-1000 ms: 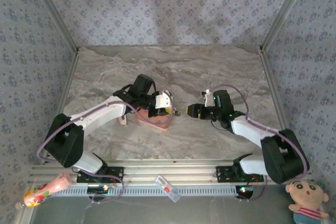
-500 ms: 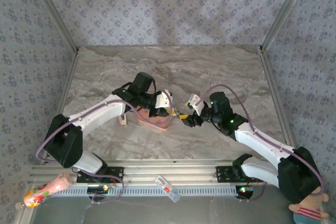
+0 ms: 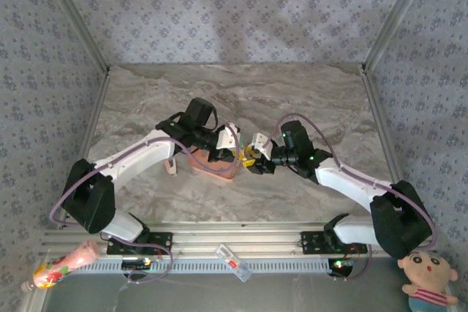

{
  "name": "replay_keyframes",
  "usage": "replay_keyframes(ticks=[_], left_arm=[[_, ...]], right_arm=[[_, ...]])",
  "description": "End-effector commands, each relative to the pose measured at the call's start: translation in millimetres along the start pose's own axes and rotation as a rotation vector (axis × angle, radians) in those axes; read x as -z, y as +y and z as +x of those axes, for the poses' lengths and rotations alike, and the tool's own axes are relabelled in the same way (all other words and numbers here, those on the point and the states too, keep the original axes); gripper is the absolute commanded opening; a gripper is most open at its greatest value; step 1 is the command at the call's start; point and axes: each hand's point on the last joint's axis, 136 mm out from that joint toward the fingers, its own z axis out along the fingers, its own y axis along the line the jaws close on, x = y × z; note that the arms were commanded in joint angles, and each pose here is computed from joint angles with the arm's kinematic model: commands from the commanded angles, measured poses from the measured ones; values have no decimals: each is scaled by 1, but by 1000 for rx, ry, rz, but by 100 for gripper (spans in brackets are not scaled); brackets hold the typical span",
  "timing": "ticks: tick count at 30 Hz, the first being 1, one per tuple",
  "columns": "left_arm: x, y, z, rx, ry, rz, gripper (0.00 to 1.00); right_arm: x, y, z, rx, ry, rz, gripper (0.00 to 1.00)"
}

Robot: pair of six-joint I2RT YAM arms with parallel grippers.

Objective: Load the staples into the stapler

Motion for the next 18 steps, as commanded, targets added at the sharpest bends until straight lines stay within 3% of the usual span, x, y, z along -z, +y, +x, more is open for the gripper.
replay_keyframes(ticks=[1,5,8,14,18], left_arm=[[5,6,-10,-7,-32,-16,18],[15,34,-4,108,-30,-188,54],[31,58,4,241,-40,-363,68],[72,86,38,538,-47,-696,78],[102,89,75,775,-25,-910,79]], right_arm=[[1,-1,-19,33,-49,-11,31],[9,-24,-11,-90,-32,131,25],[16,-50,5,-291,4,297,24],[32,-99,45,-690,83,645,25],[36,-121,71,-835,136,846,27]])
